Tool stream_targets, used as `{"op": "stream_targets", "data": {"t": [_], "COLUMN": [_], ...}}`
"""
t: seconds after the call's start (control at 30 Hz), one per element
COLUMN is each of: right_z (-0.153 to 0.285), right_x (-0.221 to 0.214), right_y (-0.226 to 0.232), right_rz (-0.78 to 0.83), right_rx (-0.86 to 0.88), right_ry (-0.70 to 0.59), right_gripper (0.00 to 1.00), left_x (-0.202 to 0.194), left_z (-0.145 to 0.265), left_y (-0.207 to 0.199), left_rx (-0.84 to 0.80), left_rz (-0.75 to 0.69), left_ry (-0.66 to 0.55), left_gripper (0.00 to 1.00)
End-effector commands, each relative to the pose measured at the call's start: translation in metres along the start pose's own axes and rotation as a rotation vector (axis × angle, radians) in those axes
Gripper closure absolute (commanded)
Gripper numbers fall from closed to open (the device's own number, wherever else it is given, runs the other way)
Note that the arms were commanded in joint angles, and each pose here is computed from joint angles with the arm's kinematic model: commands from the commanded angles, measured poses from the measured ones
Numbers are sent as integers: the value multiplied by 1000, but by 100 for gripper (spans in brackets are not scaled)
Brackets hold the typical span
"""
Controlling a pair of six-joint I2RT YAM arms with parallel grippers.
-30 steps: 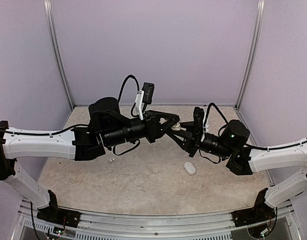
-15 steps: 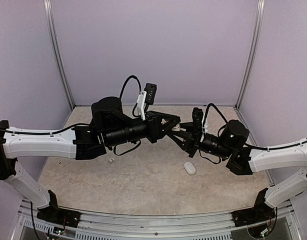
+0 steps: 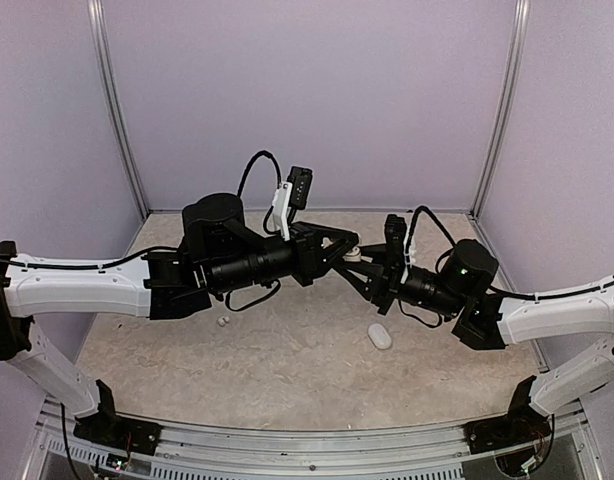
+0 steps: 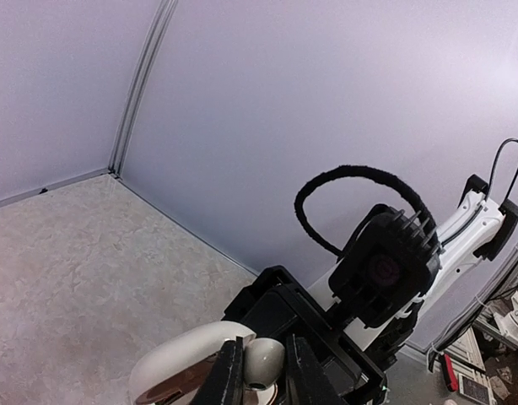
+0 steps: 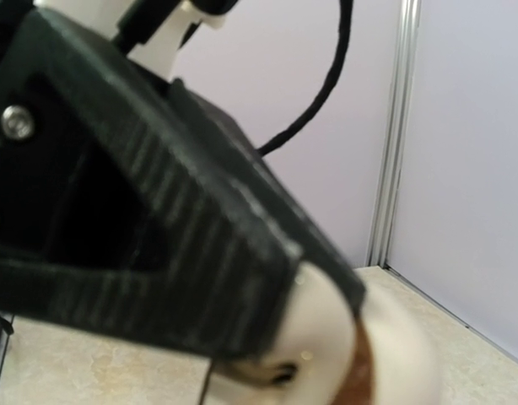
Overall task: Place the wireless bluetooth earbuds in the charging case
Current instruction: Insert the right earbud into the right side groove of the charging case.
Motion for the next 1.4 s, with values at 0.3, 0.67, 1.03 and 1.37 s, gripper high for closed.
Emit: {"op": "stream_targets", "data": {"t": [0.3, 0.67, 1.03, 1.37], "right_z": [6, 8, 9, 6], "right_x": [44, 46, 45, 35], "right_y": [-4, -1, 0, 1], "right_rz": [28, 44, 45, 32], "right_rx": [-5, 16, 22, 44], "right_ry": [-188, -201, -203, -169], "right_gripper": [100, 100, 100, 100], "left_x": [-31, -36, -34, -24], "left_z": [1, -4, -4, -5], "left_y": [22, 27, 27, 23], "left_rx": [102, 155, 164, 166], "left_rz": [-24, -34, -36, -66], "left_ry": [120, 146, 147, 122], "left_gripper": [82, 82, 76, 81]}}
Point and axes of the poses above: each gripper's point midway between its finger pads, its own z axis back along the fingers, its own y axis along the line the jaws close on, x = y × z, the point moved 7 cm from there along z, back along the fingers, and after that the axes turned 3 degrees about z, right-handed, at the moved point
